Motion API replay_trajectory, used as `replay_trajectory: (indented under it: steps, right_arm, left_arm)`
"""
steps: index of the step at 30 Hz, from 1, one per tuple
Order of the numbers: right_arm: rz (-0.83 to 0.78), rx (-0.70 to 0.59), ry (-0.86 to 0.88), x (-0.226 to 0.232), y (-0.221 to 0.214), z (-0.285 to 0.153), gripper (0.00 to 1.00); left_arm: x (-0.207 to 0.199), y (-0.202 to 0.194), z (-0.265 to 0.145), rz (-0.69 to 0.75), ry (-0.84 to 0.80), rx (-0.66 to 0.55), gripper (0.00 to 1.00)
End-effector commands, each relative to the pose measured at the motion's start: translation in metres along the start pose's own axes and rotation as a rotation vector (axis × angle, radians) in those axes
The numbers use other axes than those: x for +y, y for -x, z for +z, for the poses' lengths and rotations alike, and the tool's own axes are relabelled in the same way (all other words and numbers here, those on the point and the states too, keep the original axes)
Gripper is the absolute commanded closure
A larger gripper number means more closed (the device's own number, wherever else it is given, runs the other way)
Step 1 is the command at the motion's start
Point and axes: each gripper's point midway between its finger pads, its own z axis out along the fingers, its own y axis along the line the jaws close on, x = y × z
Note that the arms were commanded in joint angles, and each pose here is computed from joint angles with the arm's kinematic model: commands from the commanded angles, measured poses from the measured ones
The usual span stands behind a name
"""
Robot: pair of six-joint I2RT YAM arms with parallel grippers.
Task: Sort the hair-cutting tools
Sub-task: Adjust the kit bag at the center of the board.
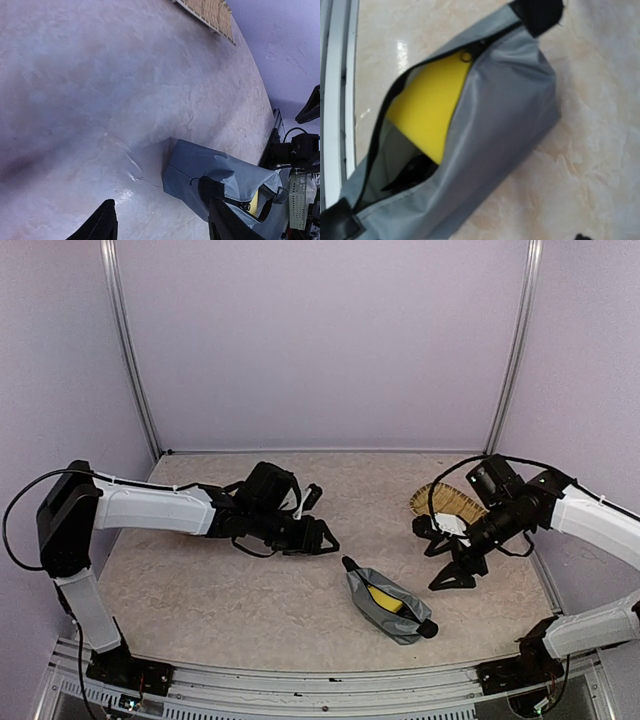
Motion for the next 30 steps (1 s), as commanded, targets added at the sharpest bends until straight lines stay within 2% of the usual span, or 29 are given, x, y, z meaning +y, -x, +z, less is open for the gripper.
replay_trajectory:
  steps: [1, 4, 8, 15, 17, 21, 25, 26, 29, 30]
  right_arm:
    - [-0.034, 0.039, 0.0, 0.005, -0.004, 0.006, 0.23]
    - [-0.034, 0.052, 0.002, 0.003, -0.003, 0.013, 0.27]
    - [-0.029, 0.089, 0.024, 0.005, -0.006, 0.024, 0.29]
    - [-0.041, 0.102, 0.071, 0.01, -0.003, 0.039, 0.31]
    - [-0.043, 0.107, 0.085, 0.01, -0.001, 0.043, 0.31]
    - [-0.039, 0.121, 0.133, 0.012, 0.005, 0.056, 0.34]
    - [-0.029, 0.143, 0.156, 0.006, 0.008, 0.07, 0.46]
    - [-0.026, 0.151, 0.156, 0.002, 0.009, 0.073, 0.52]
    - [-0.009, 0.208, 0.142, -0.014, 0.005, 0.086, 0.78]
    - [-0.002, 0.226, 0.135, -0.021, 0.004, 0.09, 0.82]
  left_arm:
    - [-0.04, -0.008, 0.022, -0.027, -0.154, 0.079, 0.44]
    - [-0.047, -0.01, 0.031, -0.038, -0.195, 0.095, 0.47]
    - [-0.051, -0.014, 0.038, -0.052, -0.233, 0.122, 0.58]
    - [-0.054, -0.025, 0.031, -0.052, -0.27, 0.143, 0.91]
    - [-0.054, -0.025, 0.023, -0.051, -0.27, 0.119, 0.99]
    - [-0.053, -0.014, -0.002, -0.108, -0.252, -0.031, 1.0]
    - [-0.066, -0.005, -0.028, -0.148, -0.282, -0.2, 1.0]
    - [-0.067, -0.007, -0.033, -0.16, -0.274, -0.228, 1.0]
    - [-0.068, -0.013, -0.045, -0.214, -0.272, -0.317, 1.0]
    - [-0.066, -0.016, -0.047, -0.231, -0.261, -0.337, 1.0]
